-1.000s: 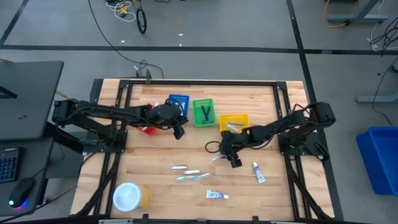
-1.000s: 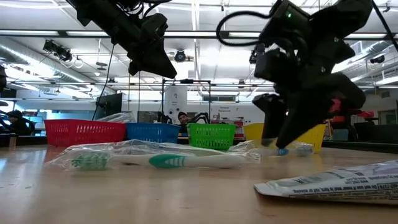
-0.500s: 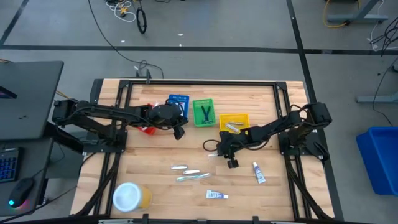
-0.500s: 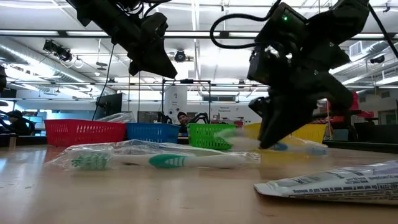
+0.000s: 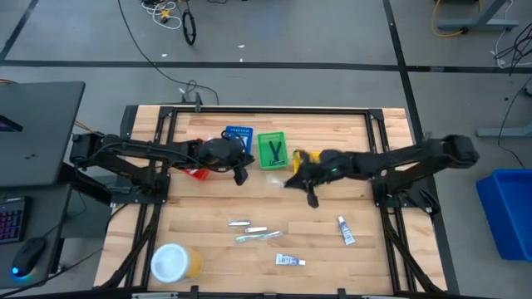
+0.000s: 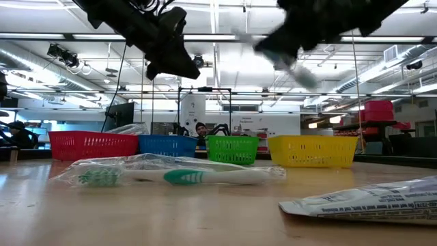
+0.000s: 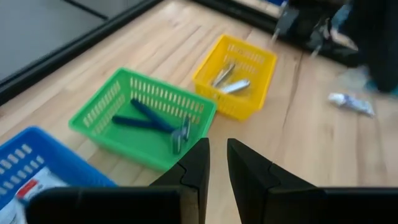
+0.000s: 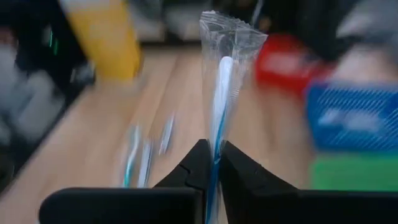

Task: Pick & Place Travel size toiletries
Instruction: Put the blue toothbrush into the red bin

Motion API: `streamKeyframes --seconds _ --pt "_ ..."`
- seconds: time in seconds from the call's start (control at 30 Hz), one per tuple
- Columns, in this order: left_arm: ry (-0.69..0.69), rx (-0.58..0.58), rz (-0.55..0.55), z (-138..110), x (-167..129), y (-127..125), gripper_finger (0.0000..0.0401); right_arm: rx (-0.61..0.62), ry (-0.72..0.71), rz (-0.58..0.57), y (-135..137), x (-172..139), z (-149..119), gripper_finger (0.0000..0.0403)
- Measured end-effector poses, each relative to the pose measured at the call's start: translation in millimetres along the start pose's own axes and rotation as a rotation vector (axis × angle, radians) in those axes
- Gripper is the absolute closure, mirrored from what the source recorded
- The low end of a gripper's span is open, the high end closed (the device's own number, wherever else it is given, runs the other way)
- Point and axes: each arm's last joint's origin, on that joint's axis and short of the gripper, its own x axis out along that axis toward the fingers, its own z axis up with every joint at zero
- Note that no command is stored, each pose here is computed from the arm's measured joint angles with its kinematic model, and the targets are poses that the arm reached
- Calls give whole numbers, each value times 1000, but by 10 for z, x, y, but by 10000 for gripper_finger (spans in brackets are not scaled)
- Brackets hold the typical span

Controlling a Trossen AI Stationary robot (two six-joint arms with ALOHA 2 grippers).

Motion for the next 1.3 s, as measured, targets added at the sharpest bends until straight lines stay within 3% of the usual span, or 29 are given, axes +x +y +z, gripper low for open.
streamKeyframes --seconds 0.2,0.33,0.53,0.73,0.9,1.3 --pt "-94 59 -59 93 -9 -54 339 -97 -282 -141 -25 -370 350 375" --pt "-177 147 -114 163 -30 -120 339 -133 -432 -156 -44 -401 359 375" --pt "-215 222 -262 203 -54 -191 321 -62 -445 -245 -134 -363 156 375" --pt "-293 239 -302 263 -39 -224 274 31 -555 -225 -187 -346 96 374" --pt "-384 227 -376 292 73 -285 241 27 -664 -203 -199 -254 117 374" --pt "-418 212 -396 374 263 -370 225 65 -678 -142 -245 68 60 373"
